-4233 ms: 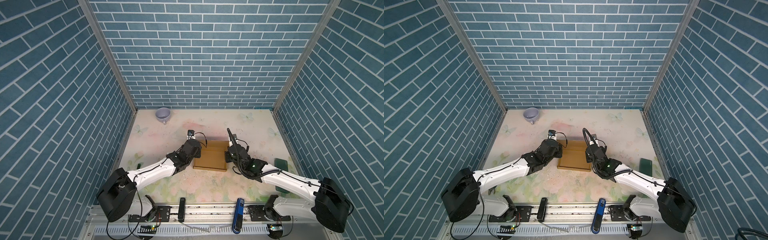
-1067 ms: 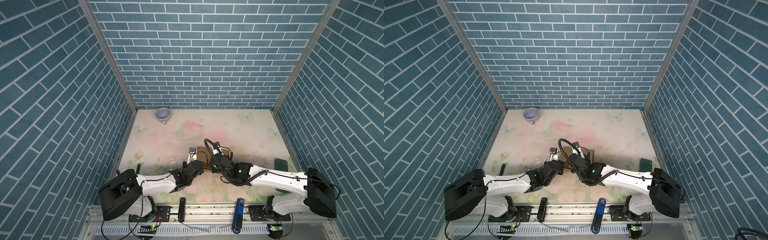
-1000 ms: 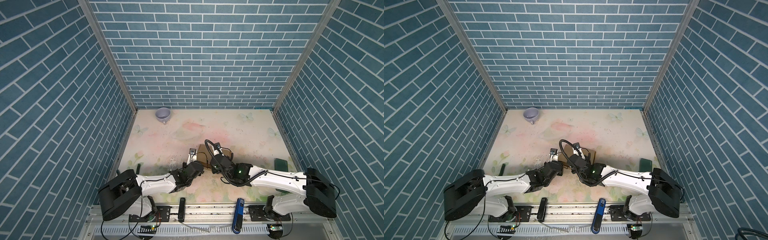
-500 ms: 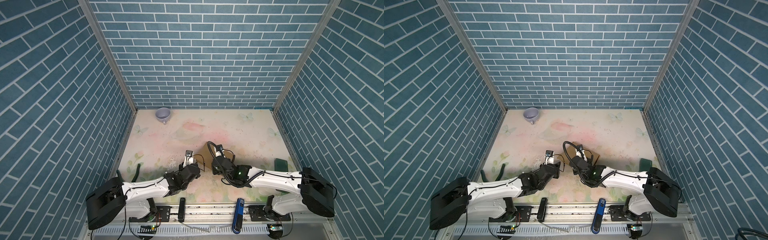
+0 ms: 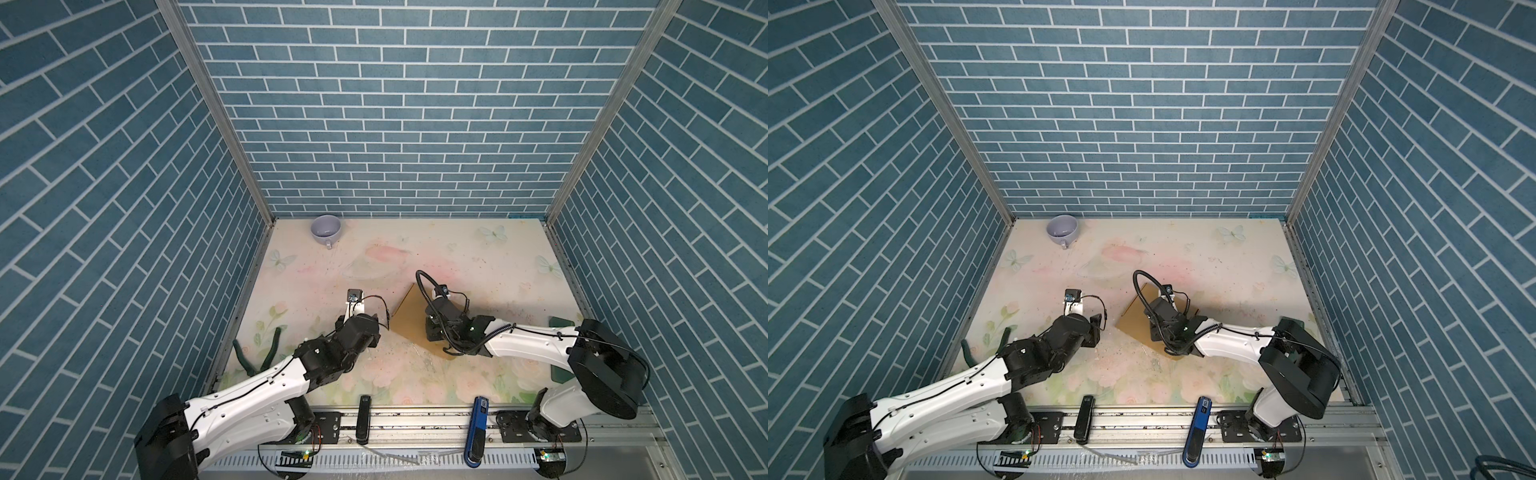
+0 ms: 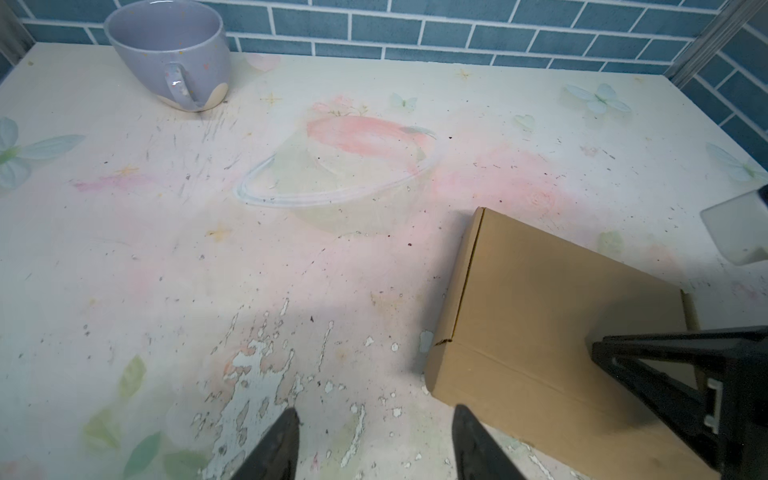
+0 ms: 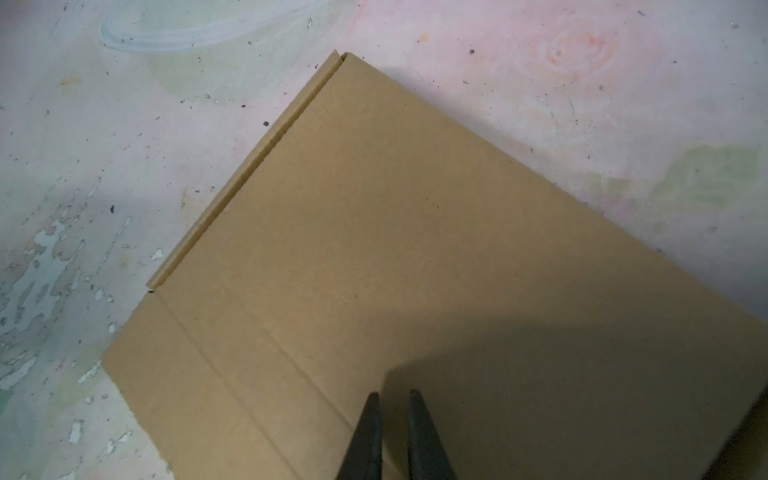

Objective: Fold the paper box

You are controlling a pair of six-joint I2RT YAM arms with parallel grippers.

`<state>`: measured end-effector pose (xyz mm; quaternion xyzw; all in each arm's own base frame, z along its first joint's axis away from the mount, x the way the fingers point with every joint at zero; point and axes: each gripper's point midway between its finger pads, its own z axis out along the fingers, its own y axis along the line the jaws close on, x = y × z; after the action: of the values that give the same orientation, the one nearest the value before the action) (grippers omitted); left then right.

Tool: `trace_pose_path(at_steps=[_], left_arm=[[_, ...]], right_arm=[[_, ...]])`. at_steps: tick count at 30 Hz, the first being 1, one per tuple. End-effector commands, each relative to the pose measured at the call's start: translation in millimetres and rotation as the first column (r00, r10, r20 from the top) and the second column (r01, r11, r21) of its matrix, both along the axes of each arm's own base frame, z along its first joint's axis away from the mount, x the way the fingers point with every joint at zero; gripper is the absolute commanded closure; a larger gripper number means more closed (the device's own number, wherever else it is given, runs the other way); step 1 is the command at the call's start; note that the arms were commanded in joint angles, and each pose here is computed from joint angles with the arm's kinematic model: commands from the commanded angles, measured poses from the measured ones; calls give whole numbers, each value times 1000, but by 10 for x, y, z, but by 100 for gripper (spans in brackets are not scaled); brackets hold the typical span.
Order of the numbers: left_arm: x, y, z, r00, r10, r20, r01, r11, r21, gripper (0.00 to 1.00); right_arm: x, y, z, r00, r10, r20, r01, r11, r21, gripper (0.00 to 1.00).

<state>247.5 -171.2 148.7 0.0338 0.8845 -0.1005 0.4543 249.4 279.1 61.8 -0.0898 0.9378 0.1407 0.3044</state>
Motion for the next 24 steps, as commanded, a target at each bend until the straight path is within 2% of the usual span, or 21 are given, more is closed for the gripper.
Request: trace_pose_path(at_steps=[1, 5, 10, 15, 18, 21, 24], left_arm=[[90, -247, 33, 984, -167, -69, 167, 986, 8, 39], [357, -474, 35, 958, -263, -114, 267, 963, 20, 38], [675, -707, -112, 913, -371, -172, 374, 927, -17, 33], [850, -852, -306, 861, -440, -254, 445, 895, -41, 33], [906, -888, -449, 831, -461, -311, 471, 881, -48, 38], [947, -896, -531, 816, -467, -341, 484, 874, -41, 48], [968, -884, -596, 804, -465, -371, 490, 871, -28, 52]], right_arm=[[-99, -155, -128, 993, -38, -114, 31, 998, -61, 87], [-108, -338, 386, 998, -62, -26, 61, 998, -26, 82], [-276, -794, 792, 992, -126, 6, 126, 991, -54, 68], [-359, -1143, 716, 979, -202, -23, 200, 977, -70, 62], [-364, -1222, 619, 972, -231, -40, 230, 972, -47, 61], [-357, -1258, 554, 968, -246, -45, 245, 969, -34, 62], [-345, -1282, 530, 966, -253, -45, 252, 967, -26, 63]])
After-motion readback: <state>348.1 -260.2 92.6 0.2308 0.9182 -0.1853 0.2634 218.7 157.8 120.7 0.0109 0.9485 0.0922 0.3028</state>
